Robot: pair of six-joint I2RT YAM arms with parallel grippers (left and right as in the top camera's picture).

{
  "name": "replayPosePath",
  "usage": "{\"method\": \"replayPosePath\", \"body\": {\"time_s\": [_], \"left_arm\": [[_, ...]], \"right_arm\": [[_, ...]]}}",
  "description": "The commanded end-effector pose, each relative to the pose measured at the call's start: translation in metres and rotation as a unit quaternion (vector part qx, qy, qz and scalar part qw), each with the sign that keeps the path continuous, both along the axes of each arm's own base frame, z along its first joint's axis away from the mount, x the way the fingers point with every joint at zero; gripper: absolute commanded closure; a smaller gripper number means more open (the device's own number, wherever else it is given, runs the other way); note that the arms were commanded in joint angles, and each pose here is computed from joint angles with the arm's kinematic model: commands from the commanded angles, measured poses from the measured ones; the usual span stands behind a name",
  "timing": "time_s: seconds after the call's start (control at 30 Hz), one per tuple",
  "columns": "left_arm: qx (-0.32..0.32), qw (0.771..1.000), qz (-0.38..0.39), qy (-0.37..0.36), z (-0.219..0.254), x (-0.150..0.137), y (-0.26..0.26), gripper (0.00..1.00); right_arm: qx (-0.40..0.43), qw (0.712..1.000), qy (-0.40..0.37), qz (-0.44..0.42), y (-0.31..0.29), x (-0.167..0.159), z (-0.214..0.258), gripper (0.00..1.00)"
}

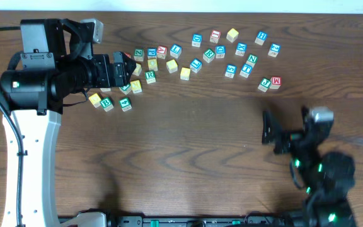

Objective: Spell out ROBOT
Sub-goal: 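Reach the left gripper over the blocks toward the green R block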

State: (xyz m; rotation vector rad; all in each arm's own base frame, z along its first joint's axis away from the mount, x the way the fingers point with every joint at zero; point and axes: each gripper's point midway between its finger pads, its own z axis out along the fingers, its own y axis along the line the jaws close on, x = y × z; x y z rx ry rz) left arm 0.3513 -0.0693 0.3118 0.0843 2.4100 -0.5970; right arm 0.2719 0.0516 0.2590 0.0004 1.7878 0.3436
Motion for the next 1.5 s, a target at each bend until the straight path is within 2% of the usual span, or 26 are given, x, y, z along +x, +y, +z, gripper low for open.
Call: {"method": "replayPosePath", "body": {"time_s": [0.0,0.3,0.43,0.5,0.63,0.77,0.83,1.03,1.2,1.3,1.47], "left_arm": [[0.001,1.0,-0.004,-0.016,0.009,0.003,-0.001,0.02],[-0.003,1.0,-0.004,-0.001,0.001,0.006,-0.005,0.02],[-0.01,0.999,0.049,0.015,-0.004,0.021,-0.003,0.02],[0.014,0.998,0.054,0.011,-0.007,0.028,-0.008,0.02],[0.094,0.989,0.114,0.008,-0.014,0.044,-0.006,0.01],[0.1,0.985,0.14,0.028,-0.029,0.052,-0.016,0.01],[0.093,0.981,0.159,0.066,-0.052,0.059,-0.018,0.03],[0.088,0.975,0.174,0.103,-0.096,0.086,-0.029,0.1],[0.084,0.966,0.194,0.15,-0.133,0.092,-0.039,0.18],[0.08,0.962,0.204,0.163,-0.15,0.098,-0.045,0.26],[0.084,0.962,0.201,0.163,-0.178,0.115,-0.056,0.28]], "right_arm": [[-0.01,0.998,0.048,0.049,0.018,0.025,0.022,0.01],[-0.044,0.972,0.207,0.098,0.037,0.101,0.041,0.01],[-0.05,0.958,0.261,0.111,0.042,0.121,0.042,0.01],[-0.061,0.95,0.284,0.118,0.042,0.128,0.042,0.01],[-0.063,0.937,0.322,0.121,0.043,0.142,0.034,0.01],[-0.06,0.929,0.345,0.121,0.043,0.154,0.02,0.01],[-0.059,0.923,0.359,0.124,0.045,0.16,0.006,0.01],[-0.059,0.918,0.373,0.124,0.046,0.17,-0.011,0.01],[-0.057,0.922,0.362,0.128,0.049,0.176,-0.011,0.01],[-0.06,0.921,0.363,0.131,0.052,0.175,-0.011,0.01],[-0.066,0.917,0.374,0.123,0.05,0.171,-0.015,0.02]]}}
